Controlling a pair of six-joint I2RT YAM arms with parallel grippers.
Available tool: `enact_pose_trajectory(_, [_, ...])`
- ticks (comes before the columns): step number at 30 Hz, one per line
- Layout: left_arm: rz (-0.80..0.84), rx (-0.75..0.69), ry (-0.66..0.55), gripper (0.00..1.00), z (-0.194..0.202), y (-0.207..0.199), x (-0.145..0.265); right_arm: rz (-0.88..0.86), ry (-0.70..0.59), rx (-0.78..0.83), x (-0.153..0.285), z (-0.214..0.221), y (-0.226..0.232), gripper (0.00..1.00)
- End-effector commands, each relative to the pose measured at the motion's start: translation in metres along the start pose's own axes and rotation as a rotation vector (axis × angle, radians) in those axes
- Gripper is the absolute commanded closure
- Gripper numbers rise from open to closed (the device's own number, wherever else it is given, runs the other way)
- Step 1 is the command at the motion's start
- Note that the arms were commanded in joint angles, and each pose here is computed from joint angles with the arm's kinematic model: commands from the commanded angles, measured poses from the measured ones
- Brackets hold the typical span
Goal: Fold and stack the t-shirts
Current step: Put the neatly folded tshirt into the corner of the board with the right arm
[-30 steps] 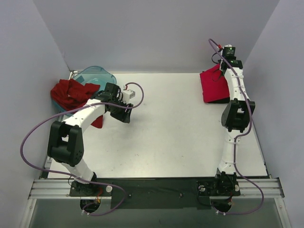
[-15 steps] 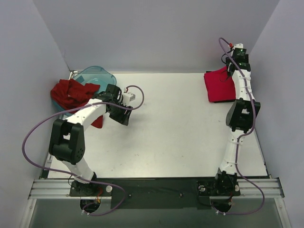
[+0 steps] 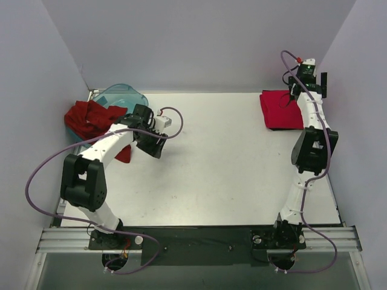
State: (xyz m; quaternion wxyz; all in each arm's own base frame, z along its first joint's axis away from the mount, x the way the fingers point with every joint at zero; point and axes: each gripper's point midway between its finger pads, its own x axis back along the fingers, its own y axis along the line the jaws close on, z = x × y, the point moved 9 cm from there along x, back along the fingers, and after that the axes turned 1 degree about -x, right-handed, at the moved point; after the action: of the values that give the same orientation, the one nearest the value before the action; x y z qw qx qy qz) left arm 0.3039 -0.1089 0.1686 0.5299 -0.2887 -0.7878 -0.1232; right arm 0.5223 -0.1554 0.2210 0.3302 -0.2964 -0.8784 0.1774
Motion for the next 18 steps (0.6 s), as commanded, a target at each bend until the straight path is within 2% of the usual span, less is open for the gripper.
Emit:
enact_pose_trajectory(1, [-0.079,-0.116,-0.165,0.35,-0.012,-0.004,0.066,-0.147,-0.153,-0.05,0.11,-0.031,0.001,0.0])
enact_pose_trajectory(3, [-0.114,-0.15,-0.226,0.32,0.001,-0.008,0.083,-0.292,-0.193,-0.122,0.155,-0.023,-0.002,0.0])
enact_pose_trajectory(4, [-0.153,-0.169,-0.317,0.3,0.002,-0.01,0.099,-0.374,-0.201,-0.175,0.164,-0.016,0.009,0.0])
enact_pose_trajectory(5, [-0.202,-0.145,-0.348,0.28,0.008,-0.008,0.094,-0.426,-0.191,-0.202,0.179,0.005,0.01,0.0])
enact_pose_trajectory(6, [-0.237,-0.102,-0.427,0.27,0.012,-0.013,0.109,-0.496,-0.152,-0.179,0.179,0.035,0.029,0.0])
enact_pose_trajectory(7, [-0.305,-0.069,-0.49,0.27,0.021,-0.012,0.113,-0.512,-0.208,-0.219,0.201,0.035,0.02,0.0])
enact_pose_trajectory(10, [-0.413,0.075,-0.615,0.28,0.04,-0.011,0.11,-0.639,-0.203,-0.205,0.223,0.094,0.039,0.0])
enact_pose_trajectory(11, [-0.437,0.091,-0.648,0.27,0.051,-0.012,0.107,-0.662,-0.242,-0.25,0.239,0.098,0.033,0.0])
enact_pose_trajectory(12, [-0.446,0.113,-0.661,0.27,0.058,-0.012,0.101,-0.695,-0.205,-0.247,0.237,0.126,0.041,0.0])
enact_pose_trajectory(13, [-0.456,0.125,-0.696,0.26,0.068,-0.012,0.096,-0.714,-0.238,-0.27,0.25,0.135,0.036,0.0])
enact_pose_trajectory(14, [-0.472,0.157,-0.715,0.25,0.073,-0.012,0.094,-0.728,-0.211,-0.265,0.249,0.158,0.042,0.0])
enact_pose_trajectory(15, [-0.485,0.167,-0.735,0.24,0.081,-0.012,0.087,-0.728,-0.237,-0.3,0.259,0.165,0.036,0.0])
enact_pose_trajectory(16, [-0.511,0.19,-0.749,0.21,0.085,-0.01,0.085,-0.718,-0.199,-0.297,0.256,0.189,0.041,0.0])
enact_pose_trajectory(17, [-0.526,0.198,-0.765,0.19,0.091,-0.009,0.079,-0.718,-0.239,-0.328,0.265,0.192,0.034,0.0])
enact_pose_trajectory(18, [-0.557,0.212,-0.767,0.18,0.095,-0.007,0.077,-0.71,-0.213,-0.323,0.263,0.213,0.038,0.0])
